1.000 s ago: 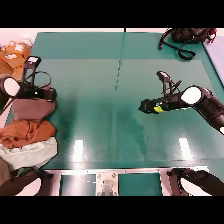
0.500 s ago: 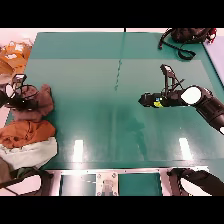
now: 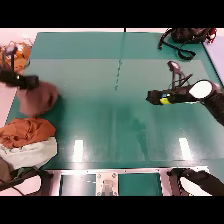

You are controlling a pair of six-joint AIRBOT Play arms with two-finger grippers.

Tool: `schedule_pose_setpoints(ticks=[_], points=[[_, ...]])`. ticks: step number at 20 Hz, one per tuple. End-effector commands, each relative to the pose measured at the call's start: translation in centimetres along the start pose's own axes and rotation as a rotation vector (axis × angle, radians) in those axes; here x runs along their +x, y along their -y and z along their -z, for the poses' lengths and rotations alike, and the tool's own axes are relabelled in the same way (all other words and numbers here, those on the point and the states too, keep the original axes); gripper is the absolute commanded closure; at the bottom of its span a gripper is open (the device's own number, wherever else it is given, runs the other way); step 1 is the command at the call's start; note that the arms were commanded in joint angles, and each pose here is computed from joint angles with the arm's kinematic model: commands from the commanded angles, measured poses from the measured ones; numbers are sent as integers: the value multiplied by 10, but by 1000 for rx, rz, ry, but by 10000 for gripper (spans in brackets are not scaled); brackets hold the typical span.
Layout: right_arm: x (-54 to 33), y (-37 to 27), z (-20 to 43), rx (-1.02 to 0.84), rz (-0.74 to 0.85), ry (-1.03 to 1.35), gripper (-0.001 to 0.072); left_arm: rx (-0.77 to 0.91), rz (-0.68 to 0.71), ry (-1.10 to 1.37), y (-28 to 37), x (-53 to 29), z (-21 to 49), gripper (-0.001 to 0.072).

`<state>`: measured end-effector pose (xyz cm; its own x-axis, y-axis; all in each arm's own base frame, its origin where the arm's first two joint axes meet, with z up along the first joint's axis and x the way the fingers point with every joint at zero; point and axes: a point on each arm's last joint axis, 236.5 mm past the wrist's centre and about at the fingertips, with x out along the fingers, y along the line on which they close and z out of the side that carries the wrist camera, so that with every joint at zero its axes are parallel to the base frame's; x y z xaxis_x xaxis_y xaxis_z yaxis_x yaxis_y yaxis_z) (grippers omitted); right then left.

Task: Fold the shirts.

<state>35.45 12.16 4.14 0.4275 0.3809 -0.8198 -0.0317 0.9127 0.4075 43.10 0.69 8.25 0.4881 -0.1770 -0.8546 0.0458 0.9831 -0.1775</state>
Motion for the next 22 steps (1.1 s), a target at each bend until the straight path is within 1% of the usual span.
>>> schedule_pose_setpoints(ticks=[1,5,8,9,10,11,12,13,14,15,18,20,22], points=[[-28,14,-16,40,18,6,695,168,287,107,139,-58,-29,686],[-48,15,-28,46,20,33,695,322,456,106,266,-59,-2,686],[-49,15,-28,45,19,34,695,407,525,54,326,-30,28,683],[-49,15,-27,45,19,31,695,423,540,16,340,-17,42,538],[-49,15,-27,48,19,31,663,424,551,-31,352,-2,56,138],[-49,15,-27,48,19,31,524,399,559,-84,358,12,68,-13],[-49,15,-27,48,20,31,414,394,558,-114,359,20,74,-13],[-49,16,-27,48,22,31,362,394,543,-125,353,26,74,-13],[-49,18,-28,52,26,31,284,386,525,-127,342,26,68,-13],[-48,24,-29,66,33,30,220,371,508,-133,328,25,61,-13],[-34,48,-26,128,59,-9,214,285,404,-163,254,26,33,-13],[-11,57,-8,162,63,-84,214,189,324,-205,196,38,28,-13],[18,62,17,191,58,-151,214,80,276,-238,152,59,34,-13]])
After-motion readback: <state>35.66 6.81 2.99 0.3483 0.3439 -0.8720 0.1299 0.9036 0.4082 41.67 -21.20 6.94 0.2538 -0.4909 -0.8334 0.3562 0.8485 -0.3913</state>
